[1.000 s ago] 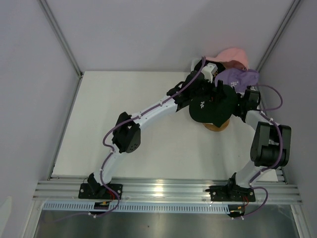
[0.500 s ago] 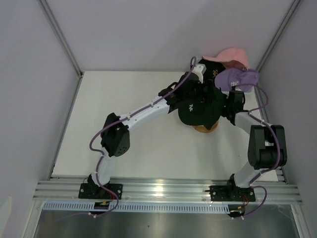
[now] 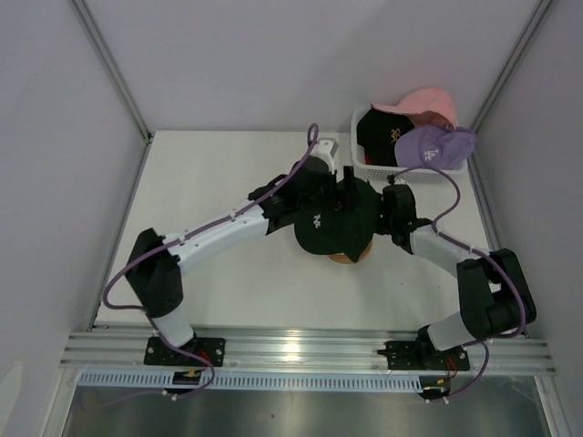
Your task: Stack the hats
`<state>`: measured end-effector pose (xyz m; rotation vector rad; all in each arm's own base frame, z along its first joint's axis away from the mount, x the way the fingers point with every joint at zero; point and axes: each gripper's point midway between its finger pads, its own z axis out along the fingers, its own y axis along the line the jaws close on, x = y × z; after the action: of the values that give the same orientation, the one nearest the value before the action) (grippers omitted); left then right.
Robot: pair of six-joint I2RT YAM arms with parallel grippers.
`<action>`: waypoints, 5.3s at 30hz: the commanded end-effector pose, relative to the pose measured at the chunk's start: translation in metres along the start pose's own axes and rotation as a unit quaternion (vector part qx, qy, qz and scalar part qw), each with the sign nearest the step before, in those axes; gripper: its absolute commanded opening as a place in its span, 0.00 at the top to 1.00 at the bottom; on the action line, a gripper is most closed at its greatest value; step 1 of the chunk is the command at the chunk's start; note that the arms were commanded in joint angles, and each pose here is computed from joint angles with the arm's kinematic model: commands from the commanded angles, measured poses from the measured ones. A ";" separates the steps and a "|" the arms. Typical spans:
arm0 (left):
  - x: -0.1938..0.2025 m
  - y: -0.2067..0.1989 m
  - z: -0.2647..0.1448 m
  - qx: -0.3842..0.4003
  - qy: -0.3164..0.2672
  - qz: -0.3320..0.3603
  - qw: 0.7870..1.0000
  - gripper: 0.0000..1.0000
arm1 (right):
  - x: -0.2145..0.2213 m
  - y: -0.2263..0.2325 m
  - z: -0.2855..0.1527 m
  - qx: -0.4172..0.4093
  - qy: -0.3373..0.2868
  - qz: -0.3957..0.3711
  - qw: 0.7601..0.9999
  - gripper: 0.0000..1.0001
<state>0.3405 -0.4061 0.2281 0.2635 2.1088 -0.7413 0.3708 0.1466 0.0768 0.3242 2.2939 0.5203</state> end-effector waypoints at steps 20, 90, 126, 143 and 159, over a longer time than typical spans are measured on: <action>0.117 0.092 -0.087 -0.169 0.131 0.034 0.976 0.07 | 0.119 -0.009 -0.073 -0.012 0.125 -0.051 0.991 0.47; 0.062 0.056 -0.086 -0.209 0.058 0.149 0.965 0.04 | 0.030 -0.018 -0.095 -0.017 -0.022 0.081 0.996 0.62; 0.047 0.037 -0.080 -0.182 0.066 0.179 0.964 0.04 | 0.014 0.006 -0.115 -0.120 0.024 0.023 0.992 0.47; 0.013 0.035 -0.116 -0.180 0.005 0.139 0.974 0.00 | 0.065 -0.033 -0.066 -0.062 0.082 0.056 0.993 0.97; 0.010 0.117 -0.186 -0.097 -0.131 -0.114 0.980 0.01 | 0.073 -0.026 -0.072 -0.062 0.097 0.049 0.992 0.87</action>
<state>0.2615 -0.1877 0.2343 -0.1063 2.0655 -0.4257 0.2727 0.1401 0.0670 0.3287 2.3979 0.8387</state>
